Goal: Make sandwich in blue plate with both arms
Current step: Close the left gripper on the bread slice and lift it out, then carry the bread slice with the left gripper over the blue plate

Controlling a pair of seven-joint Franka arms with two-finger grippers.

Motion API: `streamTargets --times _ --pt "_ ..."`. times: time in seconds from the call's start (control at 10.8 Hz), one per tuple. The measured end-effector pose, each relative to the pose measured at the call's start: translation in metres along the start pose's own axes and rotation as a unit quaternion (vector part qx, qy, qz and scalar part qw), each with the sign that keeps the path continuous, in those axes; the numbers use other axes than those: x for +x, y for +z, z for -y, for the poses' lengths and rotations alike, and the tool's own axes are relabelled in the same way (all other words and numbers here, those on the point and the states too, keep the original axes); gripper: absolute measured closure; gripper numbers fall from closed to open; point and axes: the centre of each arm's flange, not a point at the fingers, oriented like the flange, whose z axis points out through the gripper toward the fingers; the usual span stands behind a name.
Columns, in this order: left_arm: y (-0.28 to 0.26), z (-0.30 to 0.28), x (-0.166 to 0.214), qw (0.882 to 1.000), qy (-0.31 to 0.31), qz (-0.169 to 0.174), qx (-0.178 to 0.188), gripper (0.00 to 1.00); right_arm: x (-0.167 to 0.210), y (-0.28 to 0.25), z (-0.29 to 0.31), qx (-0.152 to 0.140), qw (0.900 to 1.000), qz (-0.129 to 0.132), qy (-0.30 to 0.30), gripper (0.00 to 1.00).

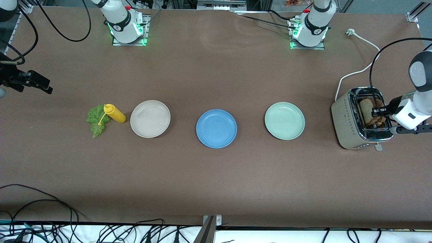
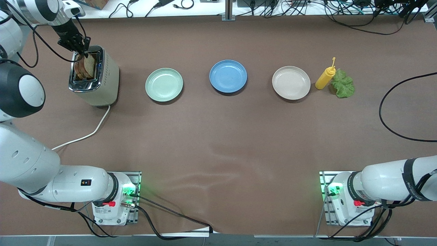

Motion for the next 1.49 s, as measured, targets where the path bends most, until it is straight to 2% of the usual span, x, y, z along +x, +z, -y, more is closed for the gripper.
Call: streamTargets --times 0.37,0.65,1.02,1.21,1.49 --pt "-0.080 -0.005 -0.043 1.000 0.006 -0.023 -0.013 0.89 0.000 0.000 0.000 0.000 1.000 0.000 0.000 0.00" --pt "-0.120 -0.048 -0.068 0.998 0.046 -0.038 -0.013 0.91 0.000 0.000 0.000 0.000 1.000 0.000 0.000 0.00" --pt "-0.134 -0.189 -0.089 0.992 0.120 -0.047 0.004 0.91 0.000 0.000 -0.001 0.000 1.000 0.000 0.001 0.00" --pt "-0.121 -0.265 -0.107 0.989 0.146 -0.037 0.013 0.91 0.000 0.000 -0.001 0.000 1.000 -0.001 0.001 0.00" --pt "-0.081 -0.360 -0.125 0.989 0.148 -0.024 0.011 0.91 0.000 -0.001 -0.001 0.000 1.000 -0.001 0.001 0.00"
